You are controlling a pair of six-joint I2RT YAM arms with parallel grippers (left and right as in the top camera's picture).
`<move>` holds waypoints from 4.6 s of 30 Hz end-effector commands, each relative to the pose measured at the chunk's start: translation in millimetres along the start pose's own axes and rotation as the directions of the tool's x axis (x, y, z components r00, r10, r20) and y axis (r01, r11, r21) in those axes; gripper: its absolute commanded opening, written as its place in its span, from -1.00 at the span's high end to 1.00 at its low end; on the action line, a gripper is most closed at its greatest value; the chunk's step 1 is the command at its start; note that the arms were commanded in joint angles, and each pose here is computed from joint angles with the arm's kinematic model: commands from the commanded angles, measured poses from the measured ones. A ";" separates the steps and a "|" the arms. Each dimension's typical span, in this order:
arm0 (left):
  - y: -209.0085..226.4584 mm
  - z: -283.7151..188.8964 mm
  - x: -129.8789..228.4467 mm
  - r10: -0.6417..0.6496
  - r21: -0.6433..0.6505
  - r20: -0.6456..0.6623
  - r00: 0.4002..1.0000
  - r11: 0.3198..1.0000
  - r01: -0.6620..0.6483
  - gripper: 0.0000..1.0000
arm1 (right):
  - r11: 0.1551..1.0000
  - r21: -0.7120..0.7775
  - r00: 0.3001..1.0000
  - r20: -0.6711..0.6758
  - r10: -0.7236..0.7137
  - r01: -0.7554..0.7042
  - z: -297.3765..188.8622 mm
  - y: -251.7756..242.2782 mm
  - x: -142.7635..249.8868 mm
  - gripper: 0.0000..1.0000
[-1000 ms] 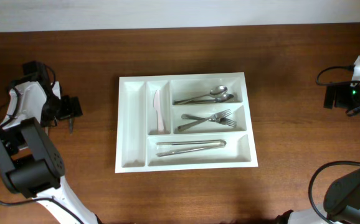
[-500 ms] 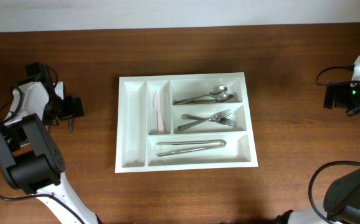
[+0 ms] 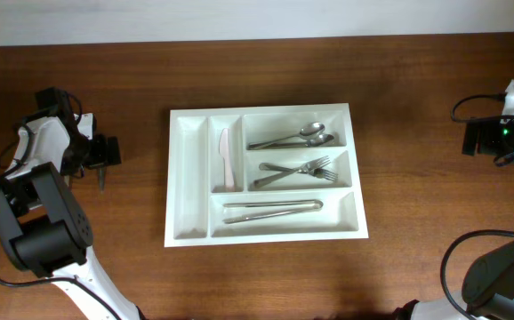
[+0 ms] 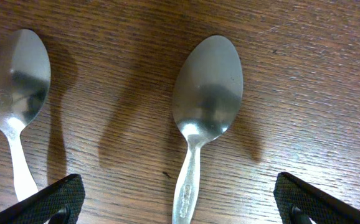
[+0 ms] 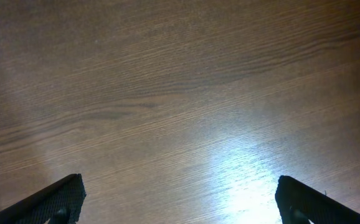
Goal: Pack container
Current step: 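Lower the left gripper onto the right spoon and grasp it, then carry the spoon into the narrow left compartment and release it, then move the left gripper back over the remaining metal spoon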
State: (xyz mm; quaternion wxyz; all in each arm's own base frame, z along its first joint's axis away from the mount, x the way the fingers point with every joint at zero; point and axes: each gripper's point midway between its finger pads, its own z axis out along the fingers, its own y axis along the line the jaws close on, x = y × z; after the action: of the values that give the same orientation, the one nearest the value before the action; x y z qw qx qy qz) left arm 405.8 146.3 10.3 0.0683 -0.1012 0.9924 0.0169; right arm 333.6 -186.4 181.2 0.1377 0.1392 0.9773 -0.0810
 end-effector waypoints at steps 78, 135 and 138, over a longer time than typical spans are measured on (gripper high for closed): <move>-201.8 -121.8 28.5 0.331 0.210 0.110 0.937 0.914 -0.348 0.96 | 1.000 -0.007 1.000 -0.007 0.009 -0.009 2.5 0.9 1.9 -0.98; 36.4 -109.8 24.5 0.015 -0.124 -0.008 1.000 0.992 -0.016 -0.89 | 1.000 -0.007 1.000 -0.007 0.009 -0.009 2.5 0.9 1.9 -0.98; 38.6 -94.8 24.1 0.060 -0.112 -0.020 0.998 0.992 -0.062 -0.90 | 1.000 -0.007 1.000 -0.007 0.009 -0.009 2.5 0.9 1.9 -0.97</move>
State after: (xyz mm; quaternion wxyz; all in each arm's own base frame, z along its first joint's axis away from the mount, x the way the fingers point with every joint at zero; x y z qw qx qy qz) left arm 362.9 180.6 127.5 0.0754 -0.1146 0.9852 0.1033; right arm 333.6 -186.4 181.2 0.1377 0.1390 0.9773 -0.0810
